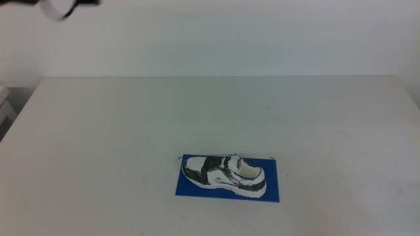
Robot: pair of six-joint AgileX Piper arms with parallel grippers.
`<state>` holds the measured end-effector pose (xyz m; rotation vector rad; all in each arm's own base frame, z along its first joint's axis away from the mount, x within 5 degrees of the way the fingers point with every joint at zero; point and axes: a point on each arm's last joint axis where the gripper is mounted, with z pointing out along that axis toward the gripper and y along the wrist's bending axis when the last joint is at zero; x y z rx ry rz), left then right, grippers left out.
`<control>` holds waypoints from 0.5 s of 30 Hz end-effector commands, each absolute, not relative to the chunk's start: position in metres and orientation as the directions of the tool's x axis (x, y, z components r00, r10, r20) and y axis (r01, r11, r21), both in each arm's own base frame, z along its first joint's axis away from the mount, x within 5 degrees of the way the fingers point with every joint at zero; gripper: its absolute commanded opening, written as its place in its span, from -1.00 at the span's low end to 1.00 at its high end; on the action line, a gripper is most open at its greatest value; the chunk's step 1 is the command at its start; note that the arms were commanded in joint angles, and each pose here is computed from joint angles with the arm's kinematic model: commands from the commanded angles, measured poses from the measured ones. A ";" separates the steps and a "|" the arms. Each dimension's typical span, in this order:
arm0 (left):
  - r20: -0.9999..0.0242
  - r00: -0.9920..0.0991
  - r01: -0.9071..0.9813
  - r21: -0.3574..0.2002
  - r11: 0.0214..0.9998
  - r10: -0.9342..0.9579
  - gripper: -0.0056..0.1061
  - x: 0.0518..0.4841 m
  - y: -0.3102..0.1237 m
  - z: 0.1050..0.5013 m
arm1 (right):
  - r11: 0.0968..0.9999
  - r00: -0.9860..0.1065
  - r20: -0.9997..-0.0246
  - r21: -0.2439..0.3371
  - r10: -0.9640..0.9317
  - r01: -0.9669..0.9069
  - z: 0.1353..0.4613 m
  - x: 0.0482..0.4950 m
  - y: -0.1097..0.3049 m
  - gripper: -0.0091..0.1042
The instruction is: Use one arm to grab the shoe from the table and place it on the mat.
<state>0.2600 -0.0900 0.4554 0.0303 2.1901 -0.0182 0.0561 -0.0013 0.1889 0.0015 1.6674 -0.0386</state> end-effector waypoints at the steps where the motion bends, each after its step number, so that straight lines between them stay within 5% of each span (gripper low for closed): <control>1: -0.902 -0.430 0.068 -0.063 0.996 -0.028 0.78 0.240 -0.070 0.456 | 0.999 0.012 -0.999 -0.046 -0.046 0.027 0.201 0.055 -0.001 0.33; 8: -0.981 -0.168 0.080 -0.109 0.991 -0.094 0.78 0.180 -0.023 0.380 | 0.999 0.012 -0.999 -0.046 -0.046 0.027 0.201 0.055 -0.001 0.33; 15: -0.999 -0.047 0.018 -0.017 1.000 -0.016 0.78 0.115 -0.002 0.311 | 0.999 0.012 -0.999 -0.046 -0.046 0.027 0.201 0.055 -0.001 0.33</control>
